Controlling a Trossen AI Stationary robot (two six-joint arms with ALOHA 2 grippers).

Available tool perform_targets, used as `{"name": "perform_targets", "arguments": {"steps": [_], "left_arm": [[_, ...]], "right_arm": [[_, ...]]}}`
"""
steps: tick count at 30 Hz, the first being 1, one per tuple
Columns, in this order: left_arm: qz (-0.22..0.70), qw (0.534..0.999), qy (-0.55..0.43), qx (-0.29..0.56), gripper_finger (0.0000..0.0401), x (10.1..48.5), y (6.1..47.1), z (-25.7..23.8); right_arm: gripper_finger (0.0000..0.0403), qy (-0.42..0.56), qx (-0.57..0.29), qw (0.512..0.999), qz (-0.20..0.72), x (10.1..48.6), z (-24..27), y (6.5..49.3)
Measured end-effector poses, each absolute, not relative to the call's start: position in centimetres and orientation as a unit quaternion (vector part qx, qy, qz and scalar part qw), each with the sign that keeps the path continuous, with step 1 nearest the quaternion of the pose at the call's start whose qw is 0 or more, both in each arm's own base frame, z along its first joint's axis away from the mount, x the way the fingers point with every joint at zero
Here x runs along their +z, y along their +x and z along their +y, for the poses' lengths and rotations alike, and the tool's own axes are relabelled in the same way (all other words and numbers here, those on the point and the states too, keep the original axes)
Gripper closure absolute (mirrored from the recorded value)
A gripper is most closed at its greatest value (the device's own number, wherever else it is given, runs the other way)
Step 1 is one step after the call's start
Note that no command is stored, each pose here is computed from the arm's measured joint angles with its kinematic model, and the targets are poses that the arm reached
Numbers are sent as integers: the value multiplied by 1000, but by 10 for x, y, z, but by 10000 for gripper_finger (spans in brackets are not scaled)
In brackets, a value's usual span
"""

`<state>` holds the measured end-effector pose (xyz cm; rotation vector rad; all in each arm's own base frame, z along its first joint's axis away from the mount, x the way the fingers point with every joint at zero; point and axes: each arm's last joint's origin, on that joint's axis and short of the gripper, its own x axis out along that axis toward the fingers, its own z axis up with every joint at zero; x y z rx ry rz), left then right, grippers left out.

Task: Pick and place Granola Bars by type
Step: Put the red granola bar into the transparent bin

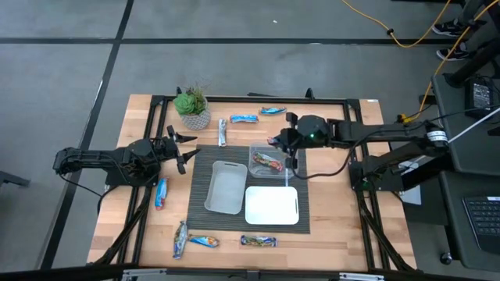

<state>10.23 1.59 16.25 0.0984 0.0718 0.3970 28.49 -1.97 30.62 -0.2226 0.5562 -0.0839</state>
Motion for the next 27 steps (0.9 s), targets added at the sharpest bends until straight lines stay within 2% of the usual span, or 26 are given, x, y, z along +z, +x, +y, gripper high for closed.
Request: {"name": "perform_targets", "arguments": {"steps": [7,13,17,27], "left_arm": [[36,978,49,197,180,162,102,16],[36,979,49,197,180,163,102,16],[36,979,49,197,180,162,102,16],[36,979,49,197,180,162,102,16]], "right_arm": [[359,-140,-41,948,284,288,-28,305],[359,-140,-51,930,337,254,-50,323],[359,-113,-33,918,378,234,-58,327],[359,-16,-49,900,433,223,-55,320]]}}
